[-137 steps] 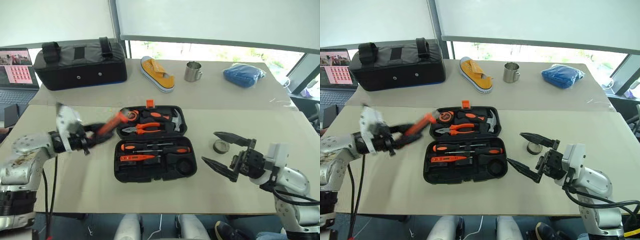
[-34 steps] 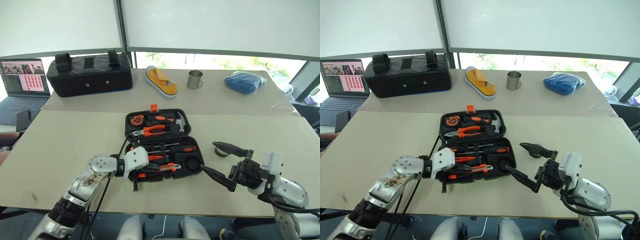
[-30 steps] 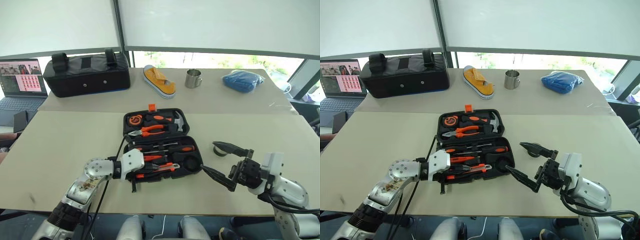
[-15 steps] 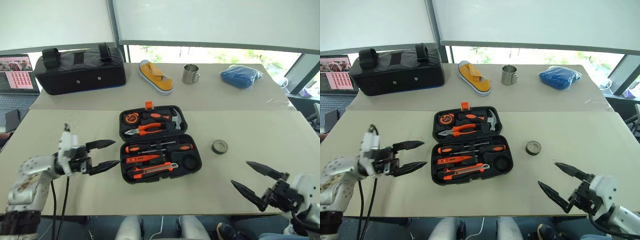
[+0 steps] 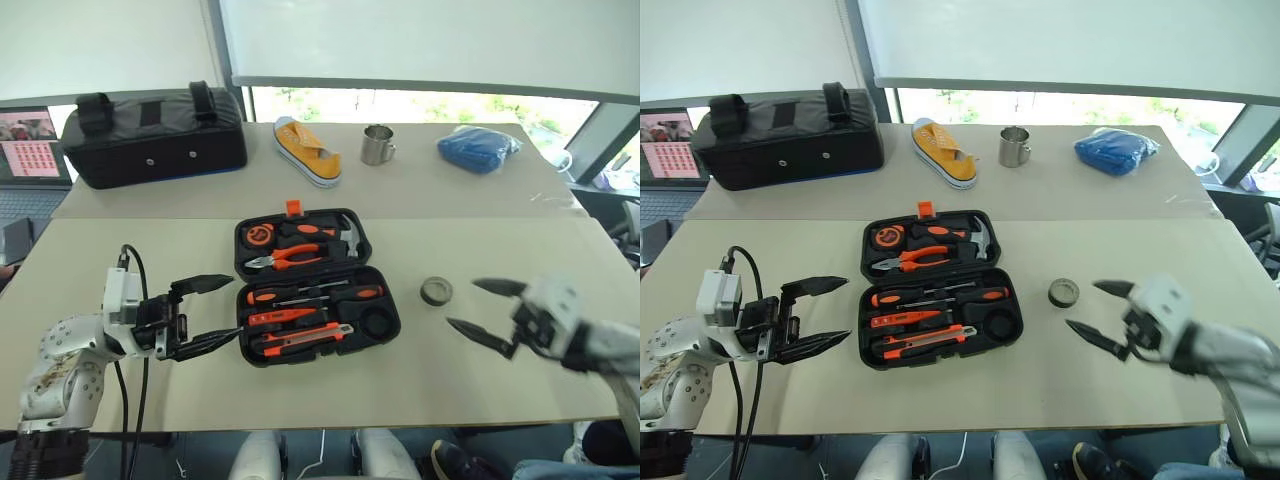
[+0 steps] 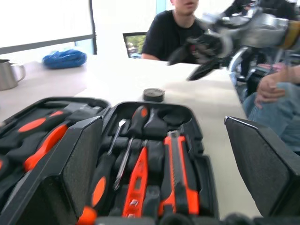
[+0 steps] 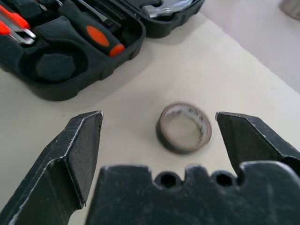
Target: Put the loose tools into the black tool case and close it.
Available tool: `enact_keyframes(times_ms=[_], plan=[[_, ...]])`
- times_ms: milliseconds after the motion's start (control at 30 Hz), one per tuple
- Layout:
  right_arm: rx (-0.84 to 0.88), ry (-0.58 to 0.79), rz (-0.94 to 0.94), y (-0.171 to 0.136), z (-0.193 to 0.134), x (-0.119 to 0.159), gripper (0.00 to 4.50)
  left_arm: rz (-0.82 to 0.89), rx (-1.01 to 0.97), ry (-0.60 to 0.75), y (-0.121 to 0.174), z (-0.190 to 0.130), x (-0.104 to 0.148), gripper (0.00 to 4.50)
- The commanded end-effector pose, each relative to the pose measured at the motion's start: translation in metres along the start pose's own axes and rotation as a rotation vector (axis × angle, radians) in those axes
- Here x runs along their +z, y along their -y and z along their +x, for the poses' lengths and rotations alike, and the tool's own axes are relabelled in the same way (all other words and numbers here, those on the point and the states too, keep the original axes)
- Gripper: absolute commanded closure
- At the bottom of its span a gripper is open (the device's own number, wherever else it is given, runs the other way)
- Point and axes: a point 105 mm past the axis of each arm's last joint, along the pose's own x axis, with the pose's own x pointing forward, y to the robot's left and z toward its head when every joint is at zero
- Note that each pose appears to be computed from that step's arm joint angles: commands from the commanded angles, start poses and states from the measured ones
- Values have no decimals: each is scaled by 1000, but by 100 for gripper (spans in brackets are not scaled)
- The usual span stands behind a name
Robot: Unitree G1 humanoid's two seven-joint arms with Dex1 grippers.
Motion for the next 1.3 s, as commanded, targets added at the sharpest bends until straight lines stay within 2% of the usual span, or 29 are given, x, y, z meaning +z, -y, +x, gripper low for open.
enact_keyframes(times_ms=[33, 100, 200, 400, 433, 500, 533, 567, 700, 767, 833, 967, 1067, 1300], plan=[[80, -144, 20, 2, 18, -13, 0, -2, -46, -9, 8, 5, 2, 6], [97, -205, 23, 6, 26, -19, 0, 0, -63, -27, 11, 5, -1, 6], [118, -269, 4, 10, 36, -24, 76, 1, -64, -31, 12, 6, -1, 0], [152, -319, -34, 13, 44, -28, 283, 6, -88, -44, 17, 7, -2, 0], [159, -316, -35, 13, 44, -27, 307, 8, -92, -46, 17, 7, -2, 0], [144, -300, -45, 18, 44, -24, 385, 23, -104, -49, 18, 6, -1, 0], [162, -278, -51, 17, 43, -19, 408, 28, -111, -53, 18, 6, -1, 0], [211, -223, -70, 13, 41, -6, 448, 39, -126, -63, 19, 4, -1, 0], [507, 54, -137, -32, 33, 58, 448, 38, -147, -94, 20, -4, -5, 0], [546, 112, -112, -46, 37, 76, 448, 35, -143, -106, 20, -8, -8, 0], [586, 108, -96, -60, 40, 82, 448, 23, -138, -115, 22, -12, -10, 0], [596, 3, -83, -86, 58, 68, 448, 1, -122, -142, 28, -21, -16, 0], [558, -94, -107, -81, 62, 50, 448, 6, -116, -148, 28, -22, -17, 0], [530, -193, -102, -76, 62, 31, 448, 10, -104, -161, 29, -25, -17, 0]])
